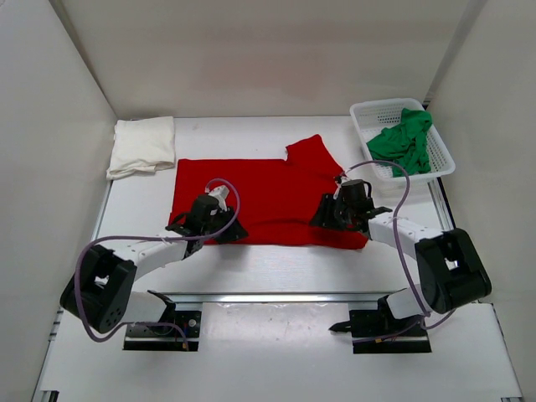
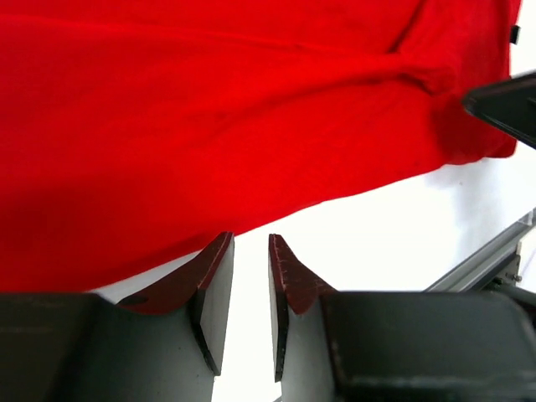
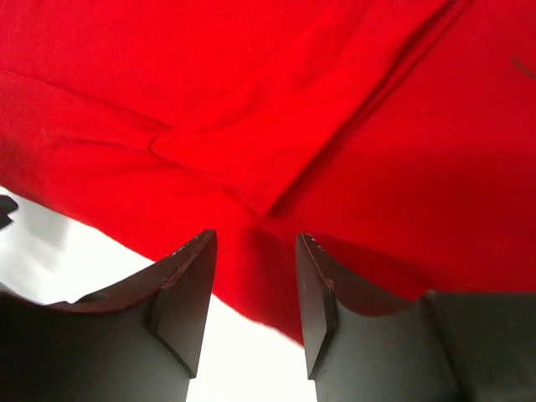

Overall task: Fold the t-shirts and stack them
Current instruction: Fold the flattened tshirt in 1/3 of the way

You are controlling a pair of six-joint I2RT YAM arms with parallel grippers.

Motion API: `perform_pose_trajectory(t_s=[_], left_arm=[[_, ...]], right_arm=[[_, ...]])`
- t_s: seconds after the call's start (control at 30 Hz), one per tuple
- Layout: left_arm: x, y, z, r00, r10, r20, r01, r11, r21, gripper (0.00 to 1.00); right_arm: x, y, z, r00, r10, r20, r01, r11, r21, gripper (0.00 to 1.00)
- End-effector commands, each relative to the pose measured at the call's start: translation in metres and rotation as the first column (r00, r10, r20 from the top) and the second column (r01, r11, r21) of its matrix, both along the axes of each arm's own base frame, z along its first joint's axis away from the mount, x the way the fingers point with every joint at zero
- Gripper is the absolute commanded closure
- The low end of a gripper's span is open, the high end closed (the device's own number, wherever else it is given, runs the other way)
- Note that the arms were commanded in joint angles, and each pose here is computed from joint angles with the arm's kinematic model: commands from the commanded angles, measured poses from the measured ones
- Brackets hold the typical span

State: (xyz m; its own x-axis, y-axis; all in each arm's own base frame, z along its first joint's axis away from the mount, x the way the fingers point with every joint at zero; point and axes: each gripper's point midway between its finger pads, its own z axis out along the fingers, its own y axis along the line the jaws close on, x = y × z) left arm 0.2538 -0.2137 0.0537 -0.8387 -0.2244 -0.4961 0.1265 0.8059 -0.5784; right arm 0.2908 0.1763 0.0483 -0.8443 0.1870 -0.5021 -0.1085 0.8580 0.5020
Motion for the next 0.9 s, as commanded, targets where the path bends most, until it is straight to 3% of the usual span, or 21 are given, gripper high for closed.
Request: perform_pose_trajectory(t_s=[0.0,0.2,0.43,0.5,0.67,0.87], left_arm=[[0.009,-0.018,0.015,0.997,-0.021,0.071,0.026,0.998,-0.062,0.67],[0.006,-0.012,0.007,0.997,-0.025,0.071,0.027,0.999,-0.041,0.67],[-0.009,0.014,-0.016,1.000,-0.003,0.011,0.003,1.000,-0.022,0.69],[-0.009,0.018,-0.014,1.000,0.005,0.022,-0.005,1.000,-0.025,0.69],[-0.004,0.020,-0.009,0.999,0.020,0.027,-0.019,0.999,-0.049,0.69],[0.002,0.024,0.001,0.998,0.035,0.043,-0.032,0.997,-0.063,0.70]], right_arm=[[0.019,0.015,0.012,0.996,0.013,0.087,-0.019,0.997,0.071,0.59],[0.023,0.024,0.002,0.998,0.039,0.057,-0.043,0.996,0.073,0.71],[0.026,0.022,-0.007,0.999,0.027,0.030,-0.028,0.998,0.052,0.64],[0.030,0.021,-0.005,0.999,0.021,0.037,-0.023,0.998,0.051,0.69],[0.044,0.028,-0.002,0.999,0.032,0.029,-0.033,0.998,0.044,0.95],[0.087,0.042,0.012,0.998,0.031,0.057,-0.030,1.000,-0.008,1.00]])
